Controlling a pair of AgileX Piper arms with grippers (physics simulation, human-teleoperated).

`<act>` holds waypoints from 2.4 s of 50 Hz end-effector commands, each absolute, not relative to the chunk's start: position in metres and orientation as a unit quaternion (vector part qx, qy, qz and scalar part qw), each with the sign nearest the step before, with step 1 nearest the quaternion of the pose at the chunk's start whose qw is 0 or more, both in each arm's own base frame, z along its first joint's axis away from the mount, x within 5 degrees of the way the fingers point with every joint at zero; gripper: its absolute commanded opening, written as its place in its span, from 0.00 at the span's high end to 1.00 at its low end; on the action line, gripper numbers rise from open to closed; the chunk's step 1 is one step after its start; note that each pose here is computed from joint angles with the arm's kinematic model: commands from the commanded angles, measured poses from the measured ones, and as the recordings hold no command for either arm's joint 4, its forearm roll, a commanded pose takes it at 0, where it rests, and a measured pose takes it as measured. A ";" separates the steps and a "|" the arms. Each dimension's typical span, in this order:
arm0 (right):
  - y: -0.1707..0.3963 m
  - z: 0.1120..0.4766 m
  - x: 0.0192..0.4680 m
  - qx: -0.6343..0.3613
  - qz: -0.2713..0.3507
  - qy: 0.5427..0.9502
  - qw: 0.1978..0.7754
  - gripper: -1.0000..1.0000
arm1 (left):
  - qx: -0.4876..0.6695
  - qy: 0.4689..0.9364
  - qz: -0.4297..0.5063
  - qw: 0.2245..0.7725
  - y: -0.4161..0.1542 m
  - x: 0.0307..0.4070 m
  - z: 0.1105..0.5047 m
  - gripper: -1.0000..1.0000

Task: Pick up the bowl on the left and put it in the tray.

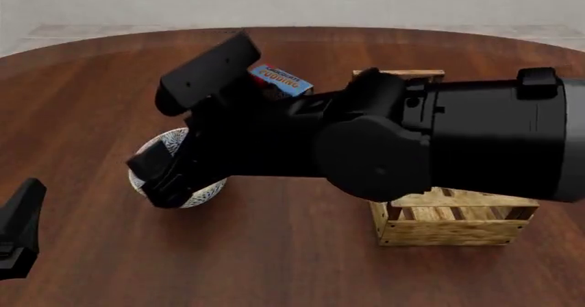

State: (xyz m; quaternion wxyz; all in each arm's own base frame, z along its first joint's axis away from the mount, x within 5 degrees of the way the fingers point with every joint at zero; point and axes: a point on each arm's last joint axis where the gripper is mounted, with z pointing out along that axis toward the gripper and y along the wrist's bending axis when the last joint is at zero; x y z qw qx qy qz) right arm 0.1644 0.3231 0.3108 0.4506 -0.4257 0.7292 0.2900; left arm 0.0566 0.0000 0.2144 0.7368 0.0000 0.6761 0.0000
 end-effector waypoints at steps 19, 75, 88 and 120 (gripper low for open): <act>0.361 0.274 0.193 -0.447 0.250 0.751 0.415 0.00 | 0.000 0.676 0.000 0.737 0.000 0.057 0.214 0.00; 0.402 0.207 0.220 -0.463 0.208 0.789 0.347 0.00 | 0.000 0.676 0.000 0.737 0.000 0.057 0.214 0.00; 0.402 0.200 0.226 -0.455 0.204 0.796 0.342 0.00 | 0.000 0.676 0.000 0.737 0.000 0.057 0.214 0.00; 0.414 0.160 0.239 -0.455 0.183 0.817 0.304 0.00 | 0.000 0.676 0.000 0.737 0.000 0.057 0.214 0.00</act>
